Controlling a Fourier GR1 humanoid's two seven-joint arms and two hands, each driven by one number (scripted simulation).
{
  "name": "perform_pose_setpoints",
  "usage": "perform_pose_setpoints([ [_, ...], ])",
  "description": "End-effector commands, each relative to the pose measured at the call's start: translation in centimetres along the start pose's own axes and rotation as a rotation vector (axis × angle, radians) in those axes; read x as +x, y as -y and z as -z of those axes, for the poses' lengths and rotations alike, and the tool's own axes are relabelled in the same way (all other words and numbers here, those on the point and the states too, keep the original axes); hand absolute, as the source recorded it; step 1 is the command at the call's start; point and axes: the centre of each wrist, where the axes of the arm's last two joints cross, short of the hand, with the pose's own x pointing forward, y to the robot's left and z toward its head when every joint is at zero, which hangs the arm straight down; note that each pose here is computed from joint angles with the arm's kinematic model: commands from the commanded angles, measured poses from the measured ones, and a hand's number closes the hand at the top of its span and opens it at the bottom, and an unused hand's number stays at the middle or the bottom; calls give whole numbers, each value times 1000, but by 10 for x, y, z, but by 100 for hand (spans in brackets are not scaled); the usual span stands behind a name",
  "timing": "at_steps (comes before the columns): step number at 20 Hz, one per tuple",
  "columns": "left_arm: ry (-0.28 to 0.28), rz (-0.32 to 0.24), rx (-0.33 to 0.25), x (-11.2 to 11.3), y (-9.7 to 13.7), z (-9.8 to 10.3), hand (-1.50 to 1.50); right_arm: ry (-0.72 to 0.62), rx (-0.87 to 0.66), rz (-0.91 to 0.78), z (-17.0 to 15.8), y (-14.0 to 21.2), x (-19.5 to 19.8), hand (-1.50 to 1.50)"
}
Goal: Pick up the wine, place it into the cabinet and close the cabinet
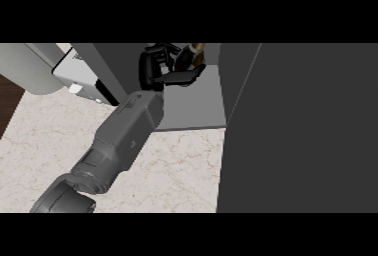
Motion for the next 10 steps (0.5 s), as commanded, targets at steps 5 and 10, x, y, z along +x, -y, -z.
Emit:
perform_pose_setpoints([
  [5,-9,-10,27,-10,-28,3,150,36,37,10,-11,5,5,-150],
  [10,-5,42,35,-15,-18,-5,-150,33,22,20,-21,2,10,-150],
])
